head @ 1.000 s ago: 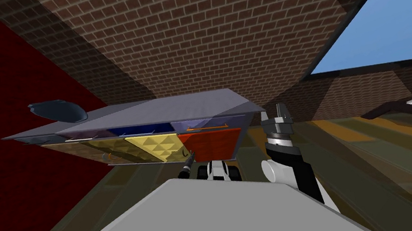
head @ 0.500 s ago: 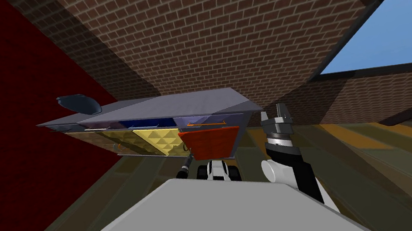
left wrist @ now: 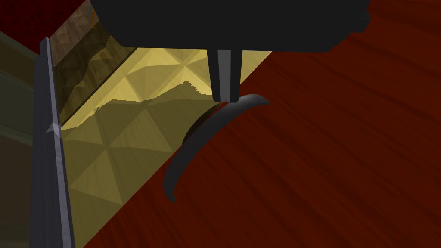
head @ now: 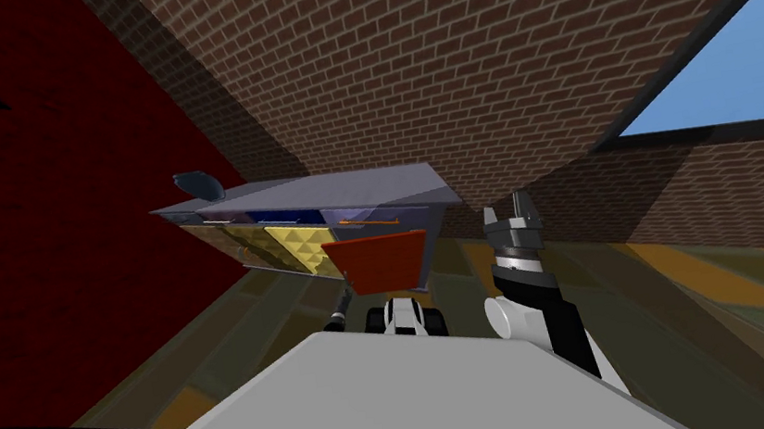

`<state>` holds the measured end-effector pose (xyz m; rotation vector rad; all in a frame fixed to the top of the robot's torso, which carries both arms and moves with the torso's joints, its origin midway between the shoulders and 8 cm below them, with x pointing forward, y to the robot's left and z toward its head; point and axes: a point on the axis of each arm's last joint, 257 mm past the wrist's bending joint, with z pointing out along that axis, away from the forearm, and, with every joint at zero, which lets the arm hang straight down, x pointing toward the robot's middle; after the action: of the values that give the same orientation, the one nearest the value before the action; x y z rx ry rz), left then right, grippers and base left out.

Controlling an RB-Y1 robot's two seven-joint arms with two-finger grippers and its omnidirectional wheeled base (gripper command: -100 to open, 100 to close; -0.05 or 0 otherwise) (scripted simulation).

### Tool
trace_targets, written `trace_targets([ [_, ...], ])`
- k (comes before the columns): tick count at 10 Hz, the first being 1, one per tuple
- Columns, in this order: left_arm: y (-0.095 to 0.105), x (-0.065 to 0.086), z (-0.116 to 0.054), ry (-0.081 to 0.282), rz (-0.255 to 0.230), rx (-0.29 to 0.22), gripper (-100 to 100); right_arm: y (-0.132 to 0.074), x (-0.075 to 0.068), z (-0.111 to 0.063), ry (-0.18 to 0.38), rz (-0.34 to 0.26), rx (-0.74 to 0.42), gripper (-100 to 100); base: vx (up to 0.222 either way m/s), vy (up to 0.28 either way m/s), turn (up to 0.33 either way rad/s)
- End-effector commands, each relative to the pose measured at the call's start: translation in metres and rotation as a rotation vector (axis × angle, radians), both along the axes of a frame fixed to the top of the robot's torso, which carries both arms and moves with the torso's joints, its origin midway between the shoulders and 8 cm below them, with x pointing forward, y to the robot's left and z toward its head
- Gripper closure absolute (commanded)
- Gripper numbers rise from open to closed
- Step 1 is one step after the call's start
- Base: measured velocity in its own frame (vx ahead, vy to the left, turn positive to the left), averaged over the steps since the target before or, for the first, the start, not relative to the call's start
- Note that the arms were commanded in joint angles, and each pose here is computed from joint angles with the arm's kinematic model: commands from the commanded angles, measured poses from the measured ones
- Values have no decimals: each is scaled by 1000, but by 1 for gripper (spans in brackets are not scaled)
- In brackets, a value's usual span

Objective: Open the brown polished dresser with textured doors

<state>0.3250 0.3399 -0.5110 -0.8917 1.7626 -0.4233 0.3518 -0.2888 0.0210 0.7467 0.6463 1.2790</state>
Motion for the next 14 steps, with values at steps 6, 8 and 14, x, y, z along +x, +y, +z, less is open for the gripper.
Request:
trace_targets([
  [6,-6,5,2,5,-41,21,-100,0,0,0,0,0,-1,0,24,81,-94],
  [8,-19,-6,-4,4,-48,16,-100,0,0,0,0,0,-1,0,105,52,6],
  [14,10,-15,0,2,29,20,100,0,0,0,0,0,0,0,-38,-91,94],
])
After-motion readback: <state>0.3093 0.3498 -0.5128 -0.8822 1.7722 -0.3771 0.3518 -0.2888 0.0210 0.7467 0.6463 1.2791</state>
